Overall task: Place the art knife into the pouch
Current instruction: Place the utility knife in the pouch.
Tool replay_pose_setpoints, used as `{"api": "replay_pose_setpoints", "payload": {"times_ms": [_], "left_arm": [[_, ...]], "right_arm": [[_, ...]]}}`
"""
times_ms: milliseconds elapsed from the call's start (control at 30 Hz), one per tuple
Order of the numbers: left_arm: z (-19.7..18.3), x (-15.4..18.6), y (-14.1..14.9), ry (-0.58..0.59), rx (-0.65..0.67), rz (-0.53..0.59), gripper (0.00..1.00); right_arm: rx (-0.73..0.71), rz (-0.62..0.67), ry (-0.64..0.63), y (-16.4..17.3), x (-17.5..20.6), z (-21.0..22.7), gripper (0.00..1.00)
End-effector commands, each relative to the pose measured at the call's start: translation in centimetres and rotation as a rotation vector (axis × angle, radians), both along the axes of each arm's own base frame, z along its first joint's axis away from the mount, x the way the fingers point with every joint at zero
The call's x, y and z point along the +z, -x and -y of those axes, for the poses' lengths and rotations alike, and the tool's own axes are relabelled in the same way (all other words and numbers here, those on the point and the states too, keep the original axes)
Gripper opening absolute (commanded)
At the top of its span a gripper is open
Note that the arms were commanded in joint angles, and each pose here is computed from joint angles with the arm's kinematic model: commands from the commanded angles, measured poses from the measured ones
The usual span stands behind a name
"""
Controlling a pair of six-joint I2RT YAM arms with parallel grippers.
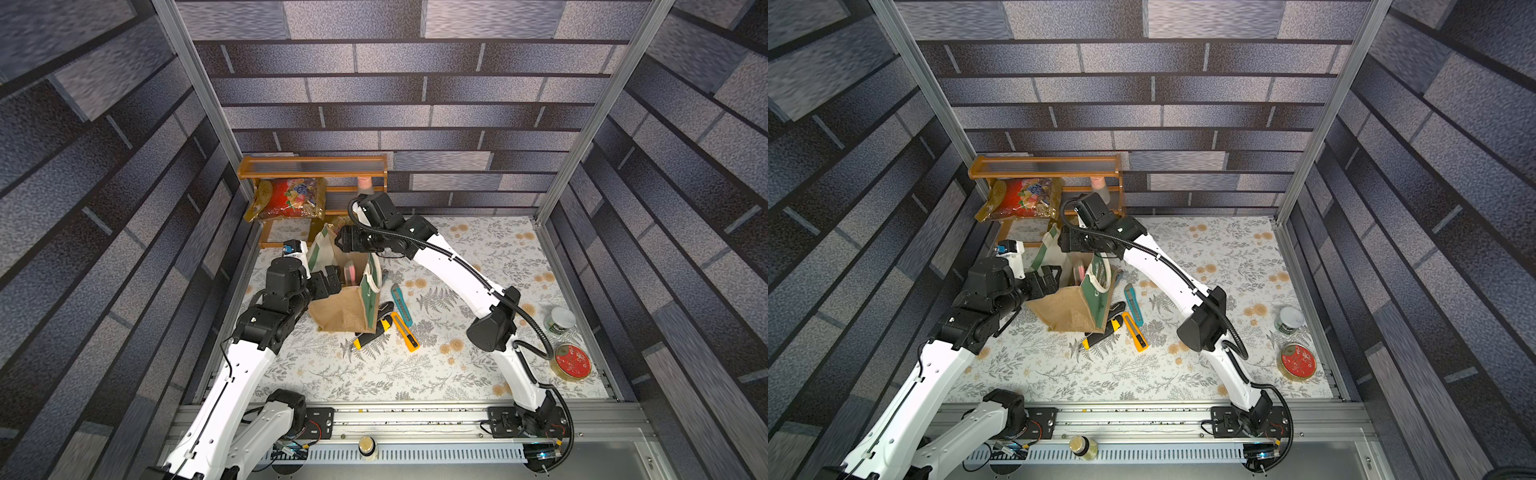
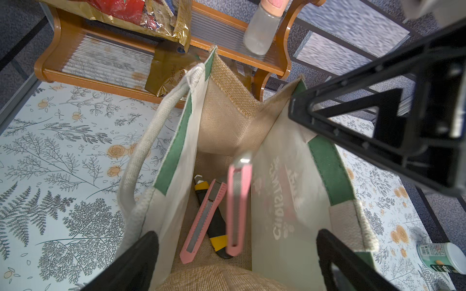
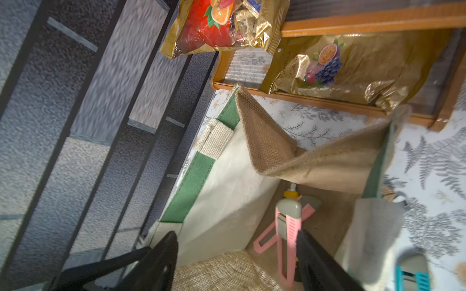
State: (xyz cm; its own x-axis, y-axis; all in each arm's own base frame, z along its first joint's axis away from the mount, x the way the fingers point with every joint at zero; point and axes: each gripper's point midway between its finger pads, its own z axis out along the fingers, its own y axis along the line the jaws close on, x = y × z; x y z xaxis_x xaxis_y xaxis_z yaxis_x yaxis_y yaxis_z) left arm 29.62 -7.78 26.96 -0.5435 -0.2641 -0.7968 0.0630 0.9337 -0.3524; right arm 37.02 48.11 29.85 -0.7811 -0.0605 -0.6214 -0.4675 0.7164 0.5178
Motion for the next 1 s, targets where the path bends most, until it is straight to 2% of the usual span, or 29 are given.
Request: {"api": "replay_pose_setpoints", "payload": {"times_ms": [0, 200, 267, 300, 467, 700, 967], "left_arm": [[-0.2, -0.2, 0.3, 0.008, 0.008, -0.003, 1.0], [-0.2, -0.2, 0.4, 0.01, 0.003, -0.004, 1.0], [-0.1, -0.1, 0.5, 0.01, 0.0, -0.005, 1.0], [-0.1, -0.1, 0.6, 0.008, -0.001, -0.008, 1.0], [0.3, -0.2, 0.9, 0.012, -0.013, -0.005, 1.0], [1.5, 0.9, 1.4, 0.068, -0.068, 0.006, 1.0], [2.7, 1.9, 3.1, 0.089, -0.119, 0.028, 1.0]], "right_arm": [[-0.041, 0.095, 0.039, 0.6, 3.8, 2.7, 0.83], [-0.142, 0.23, 0.136, 0.4, 7.0, 7.4, 0.84], [-0.187, 0.256, 0.182, 0.3, 7.1, 9.1, 0.82], [-0.206, 0.276, 0.178, 0.7, 8.3, 10.3, 0.81], [-0.285, 0.279, 0.219, 1.8, 8.2, 14.5, 0.79], [-0.391, 0.224, 0.219, 3.4, 5.3, 19.1, 0.78], [-0.448, 0.02, 0.242, 2.7, -4.3, 22.7, 0.71]]}}
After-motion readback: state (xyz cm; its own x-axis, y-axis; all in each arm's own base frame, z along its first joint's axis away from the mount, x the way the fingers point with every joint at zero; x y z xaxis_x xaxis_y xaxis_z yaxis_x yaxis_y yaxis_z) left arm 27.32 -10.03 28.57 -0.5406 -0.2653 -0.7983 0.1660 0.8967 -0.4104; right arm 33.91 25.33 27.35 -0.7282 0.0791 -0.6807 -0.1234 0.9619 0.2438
